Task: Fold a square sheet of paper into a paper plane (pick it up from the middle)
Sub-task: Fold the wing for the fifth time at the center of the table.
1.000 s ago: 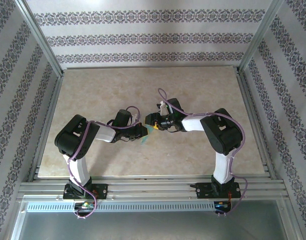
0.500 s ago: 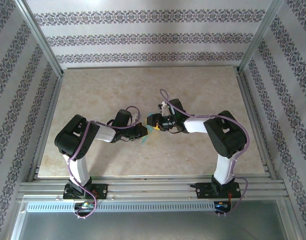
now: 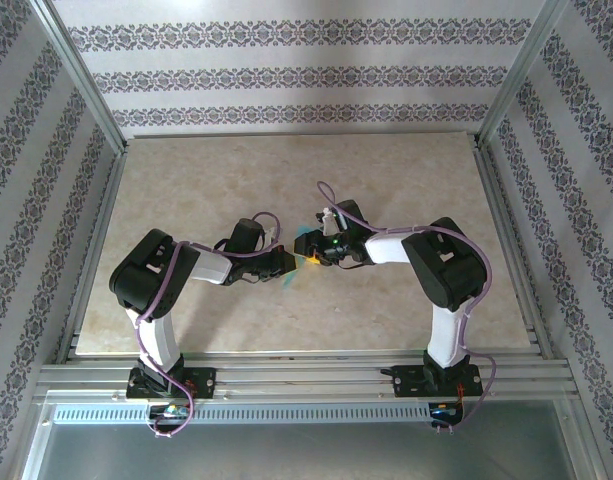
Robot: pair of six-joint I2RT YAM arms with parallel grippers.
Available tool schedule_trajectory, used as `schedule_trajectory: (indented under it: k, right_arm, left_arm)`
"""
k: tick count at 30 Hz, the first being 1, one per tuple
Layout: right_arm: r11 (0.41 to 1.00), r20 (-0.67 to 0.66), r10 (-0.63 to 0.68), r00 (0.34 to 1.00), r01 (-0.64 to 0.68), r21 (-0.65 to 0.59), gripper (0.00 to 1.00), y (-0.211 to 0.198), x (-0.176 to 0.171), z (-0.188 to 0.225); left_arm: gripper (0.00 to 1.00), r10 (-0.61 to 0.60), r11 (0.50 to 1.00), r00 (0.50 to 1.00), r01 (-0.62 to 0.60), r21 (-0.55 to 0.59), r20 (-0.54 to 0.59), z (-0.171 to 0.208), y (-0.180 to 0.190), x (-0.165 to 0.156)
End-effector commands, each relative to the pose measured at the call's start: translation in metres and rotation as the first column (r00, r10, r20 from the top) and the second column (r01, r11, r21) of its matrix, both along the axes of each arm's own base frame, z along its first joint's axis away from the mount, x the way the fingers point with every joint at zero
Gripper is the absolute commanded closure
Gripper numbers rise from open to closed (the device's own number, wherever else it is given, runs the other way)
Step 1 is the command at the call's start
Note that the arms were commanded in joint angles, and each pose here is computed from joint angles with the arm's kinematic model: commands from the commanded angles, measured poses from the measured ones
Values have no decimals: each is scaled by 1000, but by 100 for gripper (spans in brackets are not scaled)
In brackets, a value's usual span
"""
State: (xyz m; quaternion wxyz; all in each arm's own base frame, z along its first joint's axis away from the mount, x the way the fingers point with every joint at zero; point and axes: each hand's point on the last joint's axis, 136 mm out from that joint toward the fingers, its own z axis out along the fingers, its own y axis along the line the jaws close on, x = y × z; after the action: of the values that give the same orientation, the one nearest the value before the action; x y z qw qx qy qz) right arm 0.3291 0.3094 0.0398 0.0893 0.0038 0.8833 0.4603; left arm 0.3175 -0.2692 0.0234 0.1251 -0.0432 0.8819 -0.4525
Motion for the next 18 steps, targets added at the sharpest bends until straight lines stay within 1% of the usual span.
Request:
schedule_trajectory:
  k: [1, 9, 18]
  right_arm:
    - [997, -8, -32, 999, 31, -76, 47, -10, 4, -14]
    - [984, -55, -79, 995, 69, -162, 47, -21, 3, -30]
    - [971, -99, -100, 990, 75, -227, 47, -27, 1, -41]
  left_arm:
    - [91, 44, 994, 995, -35, 103, -88, -31, 21, -7]
    - [80, 37, 992, 995, -25, 121, -96, -29, 24, -14]
    - [79, 35, 989, 990, -15, 150, -135, -31, 34, -34]
